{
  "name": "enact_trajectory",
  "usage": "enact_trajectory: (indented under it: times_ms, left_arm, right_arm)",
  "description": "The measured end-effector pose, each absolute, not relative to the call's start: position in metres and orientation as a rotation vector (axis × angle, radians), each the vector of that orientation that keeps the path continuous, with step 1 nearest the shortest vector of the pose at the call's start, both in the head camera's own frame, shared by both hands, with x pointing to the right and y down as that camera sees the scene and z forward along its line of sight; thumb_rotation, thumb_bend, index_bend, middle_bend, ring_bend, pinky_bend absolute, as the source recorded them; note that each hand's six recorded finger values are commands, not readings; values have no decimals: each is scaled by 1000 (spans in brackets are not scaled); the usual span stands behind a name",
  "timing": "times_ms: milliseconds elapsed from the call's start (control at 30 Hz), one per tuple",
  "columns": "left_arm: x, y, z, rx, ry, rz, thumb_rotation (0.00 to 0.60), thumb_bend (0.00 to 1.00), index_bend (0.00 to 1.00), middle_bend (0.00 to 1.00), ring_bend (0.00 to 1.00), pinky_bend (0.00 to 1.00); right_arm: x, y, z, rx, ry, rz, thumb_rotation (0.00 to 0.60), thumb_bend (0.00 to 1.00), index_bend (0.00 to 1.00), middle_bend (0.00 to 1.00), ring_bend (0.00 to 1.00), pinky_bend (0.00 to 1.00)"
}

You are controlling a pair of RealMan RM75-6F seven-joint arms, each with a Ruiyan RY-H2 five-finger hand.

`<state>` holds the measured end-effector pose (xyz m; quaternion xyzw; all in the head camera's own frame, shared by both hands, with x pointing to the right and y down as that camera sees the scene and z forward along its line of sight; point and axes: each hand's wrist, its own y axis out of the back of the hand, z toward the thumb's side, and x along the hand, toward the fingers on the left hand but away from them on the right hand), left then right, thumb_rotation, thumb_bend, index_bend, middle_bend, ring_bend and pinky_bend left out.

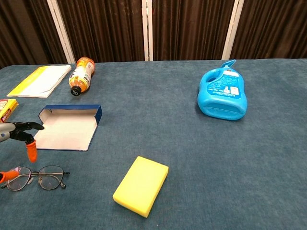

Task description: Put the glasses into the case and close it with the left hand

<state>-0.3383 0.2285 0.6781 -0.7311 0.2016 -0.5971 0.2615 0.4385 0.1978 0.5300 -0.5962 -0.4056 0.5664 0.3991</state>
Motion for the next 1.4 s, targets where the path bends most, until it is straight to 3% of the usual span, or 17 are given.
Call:
enact_trajectory:
  times_ms: [833,1400]
  left_arm:
    - [-318,235,695,-2001,507,-1617,600,430,541,0,0,0]
    - [-321,220,683,-1982,568,-1590,600,452,576,0,0,0]
  right_arm:
    - [442,196,528,-1516,-1049,1434,600,0,0,0,0,0]
    - [441,197,529,-1515,-1041,1436,600,0,0,0,0,0]
